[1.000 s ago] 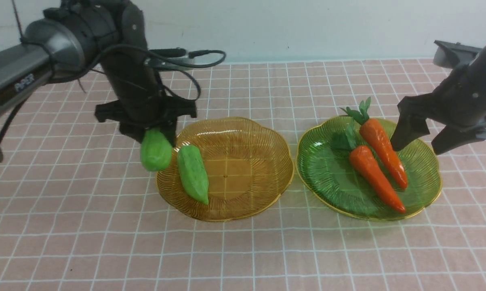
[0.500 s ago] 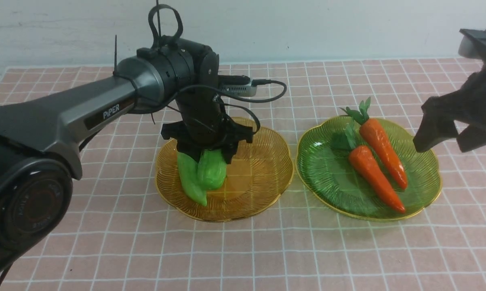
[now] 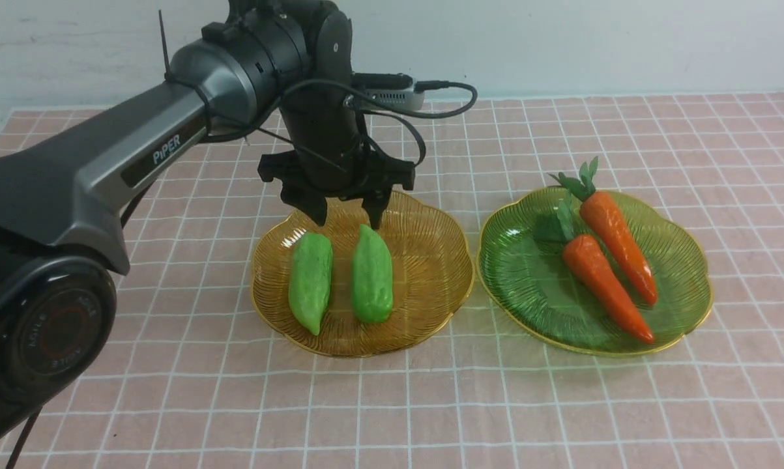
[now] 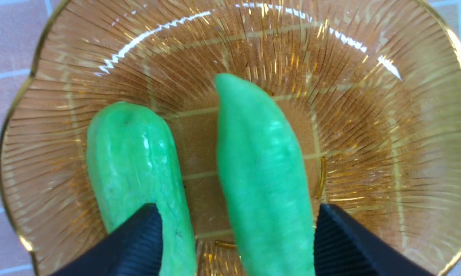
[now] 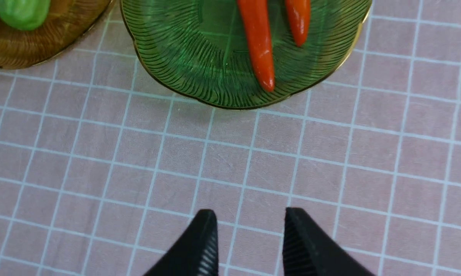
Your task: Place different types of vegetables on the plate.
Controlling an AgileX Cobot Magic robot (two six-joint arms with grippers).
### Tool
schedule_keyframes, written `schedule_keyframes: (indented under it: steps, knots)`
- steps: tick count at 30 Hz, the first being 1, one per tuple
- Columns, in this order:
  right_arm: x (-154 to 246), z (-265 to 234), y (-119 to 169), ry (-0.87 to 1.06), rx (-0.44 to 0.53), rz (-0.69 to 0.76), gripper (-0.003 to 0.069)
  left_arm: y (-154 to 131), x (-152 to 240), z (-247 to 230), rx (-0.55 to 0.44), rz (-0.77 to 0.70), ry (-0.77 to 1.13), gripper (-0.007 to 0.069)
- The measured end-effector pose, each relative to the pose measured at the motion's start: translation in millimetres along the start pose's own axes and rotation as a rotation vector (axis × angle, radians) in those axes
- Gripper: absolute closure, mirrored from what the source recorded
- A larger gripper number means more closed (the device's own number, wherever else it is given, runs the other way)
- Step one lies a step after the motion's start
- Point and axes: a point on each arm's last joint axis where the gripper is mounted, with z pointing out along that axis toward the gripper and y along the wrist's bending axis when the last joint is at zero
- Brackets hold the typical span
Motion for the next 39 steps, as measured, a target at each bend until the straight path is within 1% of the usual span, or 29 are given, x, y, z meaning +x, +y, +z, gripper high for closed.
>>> schedule_keyframes:
  steps: [2, 4, 5, 6, 8, 9, 10, 12, 14, 17, 22, 24, 26, 29, 31, 32, 33, 36, 39]
  knots:
    - [19, -19, 1, -0.070, 0.031, -0.043, 0.0478, 0, -1, -3, -0.002, 0.021, -0.003, 0.0142]
    - [35, -31, 3, -0.114, 0.041, -0.064, 0.0519, 0, -1, -4, -0.005, 0.050, 0.005, 0.0142]
    - [36, -33, 4, -0.123, 0.041, -0.065, 0.0519, 0, 0, -4, -0.005, 0.055, 0.006, 0.0142]
    - [50, -40, 5, -0.191, 0.046, -0.073, 0.0545, 0, 0, -4, -0.006, 0.076, 0.010, 0.0142]
    - [67, -37, 6, -0.370, 0.053, -0.080, 0.0577, 0, 0, -4, -0.006, 0.090, 0.010, 0.0142]
    - [71, -34, 5, -0.426, 0.053, -0.077, 0.0582, 0, 0, -4, -0.006, 0.090, 0.010, 0.0142]
    - [77, -26, 4, -0.528, 0.058, -0.068, 0.0588, 0, 0, -4, -0.006, 0.092, 0.010, 0.0142]
    - [82, -14, 1, -0.653, 0.062, -0.044, 0.0592, 0, 0, -4, -0.006, 0.094, 0.009, 0.0142]
    - [87, -3, -2, -0.726, 0.069, -0.024, 0.0593, 0, 0, -4, -0.006, 0.096, 0.010, 0.0142]
    - [93, 11, -5, -0.746, 0.076, -0.008, 0.0592, 0, 0, -4, -0.004, 0.095, 0.012, 0.0142]
    - [99, 22, -6, -0.697, 0.074, -0.004, 0.0592, 1, 0, -4, -0.010, 0.139, 0.011, 0.0147]
    - [101, 24, -6, -0.672, 0.070, -0.004, 0.0592, 1, 0, -4, -0.017, 0.188, 0.010, 0.0187]
    - [103, 25, -5, -0.644, 0.066, -0.005, 0.0592, 2, 0, -4, -0.023, 0.217, 0.009, 0.0257]
    - [106, 27, -5, -0.609, 0.060, -0.005, 0.0592, 2, -2, -6, -0.029, 0.243, 0.000, 0.0419]
    - [107, 28, -5, -0.594, 0.058, -0.006, 0.0594, 2, -3, -9, -0.030, 0.254, -0.010, 0.0564]
    - [108, 29, -5, -0.587, 0.057, -0.005, 0.0594, 2, -3, -15, -0.029, 0.258, -0.021, 0.0599]
    - [109, 31, -5, -0.582, 0.057, -0.005, 0.0594, 2, -3, -21, -0.027, 0.258, -0.033, 0.0615]
    - [121, 37, -6, -0.583, 0.058, -0.005, 0.0594, 1, -2, -49, -0.014, 0.265, -0.090, 0.0629]
    - [146, 49, -6, -0.592, 0.060, -0.008, 0.0594, 1, 0, -73, -0.005, 0.265, -0.135, 0.0629]
